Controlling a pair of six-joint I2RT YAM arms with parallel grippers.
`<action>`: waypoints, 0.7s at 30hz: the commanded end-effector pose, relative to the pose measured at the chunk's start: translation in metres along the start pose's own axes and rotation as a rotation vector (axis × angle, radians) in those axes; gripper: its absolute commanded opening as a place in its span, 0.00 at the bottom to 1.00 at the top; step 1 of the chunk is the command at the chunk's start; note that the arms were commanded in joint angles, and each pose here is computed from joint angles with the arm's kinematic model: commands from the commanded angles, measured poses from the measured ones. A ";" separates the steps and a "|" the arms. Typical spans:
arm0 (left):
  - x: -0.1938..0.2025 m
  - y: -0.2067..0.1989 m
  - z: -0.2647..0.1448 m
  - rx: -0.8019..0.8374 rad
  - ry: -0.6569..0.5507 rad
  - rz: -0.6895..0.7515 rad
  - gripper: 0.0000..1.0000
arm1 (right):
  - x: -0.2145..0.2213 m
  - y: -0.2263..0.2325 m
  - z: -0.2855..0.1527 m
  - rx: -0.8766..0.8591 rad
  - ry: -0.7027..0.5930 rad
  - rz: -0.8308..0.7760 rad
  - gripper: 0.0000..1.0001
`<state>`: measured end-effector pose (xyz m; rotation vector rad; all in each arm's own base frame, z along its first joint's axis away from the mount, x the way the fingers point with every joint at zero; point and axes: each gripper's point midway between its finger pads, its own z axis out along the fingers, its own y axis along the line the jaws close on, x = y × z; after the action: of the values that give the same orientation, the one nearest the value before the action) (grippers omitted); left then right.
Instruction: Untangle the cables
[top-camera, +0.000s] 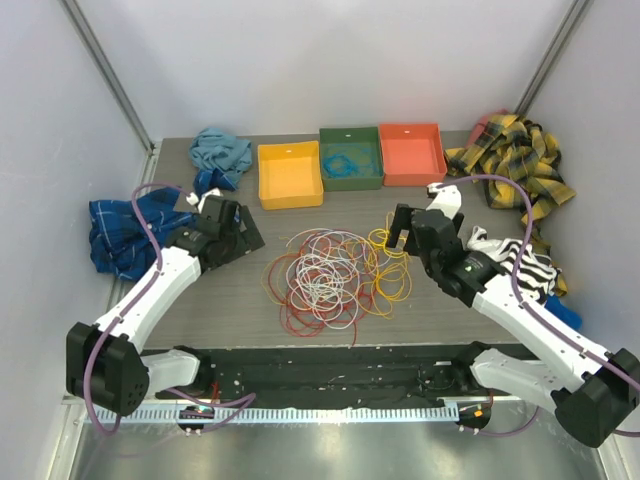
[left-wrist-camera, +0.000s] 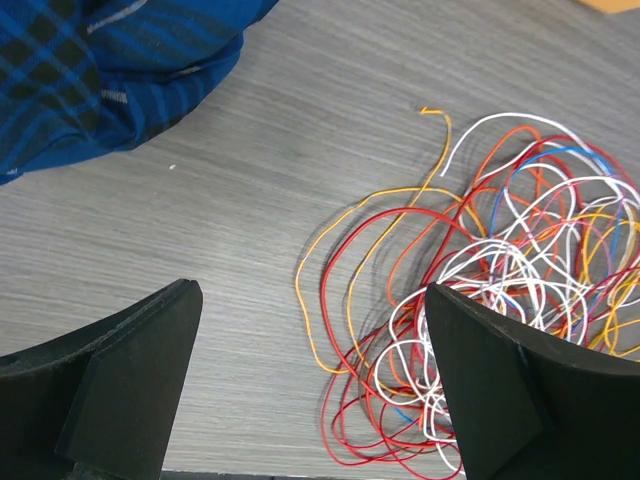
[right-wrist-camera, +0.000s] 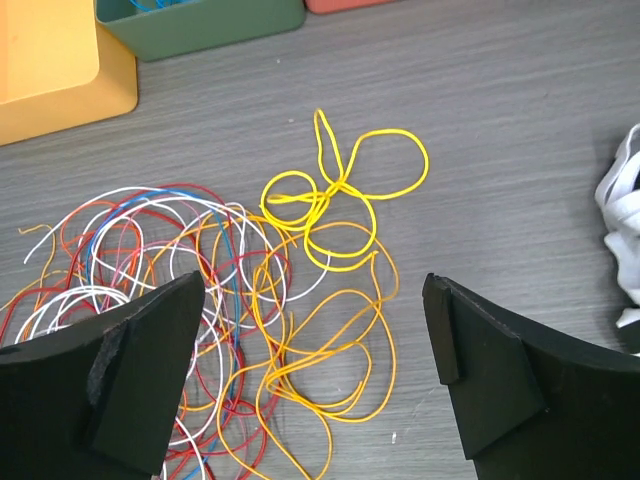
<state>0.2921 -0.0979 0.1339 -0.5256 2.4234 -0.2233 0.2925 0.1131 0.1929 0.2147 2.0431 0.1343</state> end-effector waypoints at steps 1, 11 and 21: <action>0.007 0.000 -0.001 0.021 0.016 0.018 1.00 | -0.030 -0.007 -0.007 0.086 -0.063 -0.029 1.00; 0.005 -0.012 -0.008 0.092 0.010 0.006 1.00 | -0.001 -0.015 0.011 0.143 -0.022 0.011 0.98; -0.003 -0.005 -0.016 0.065 -0.038 -0.030 1.00 | -0.009 0.026 0.032 -0.040 -0.046 0.117 0.64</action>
<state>0.2823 -0.1065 0.1331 -0.5090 2.4405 -0.3028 0.3102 0.1142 0.1471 0.2751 2.1577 0.0191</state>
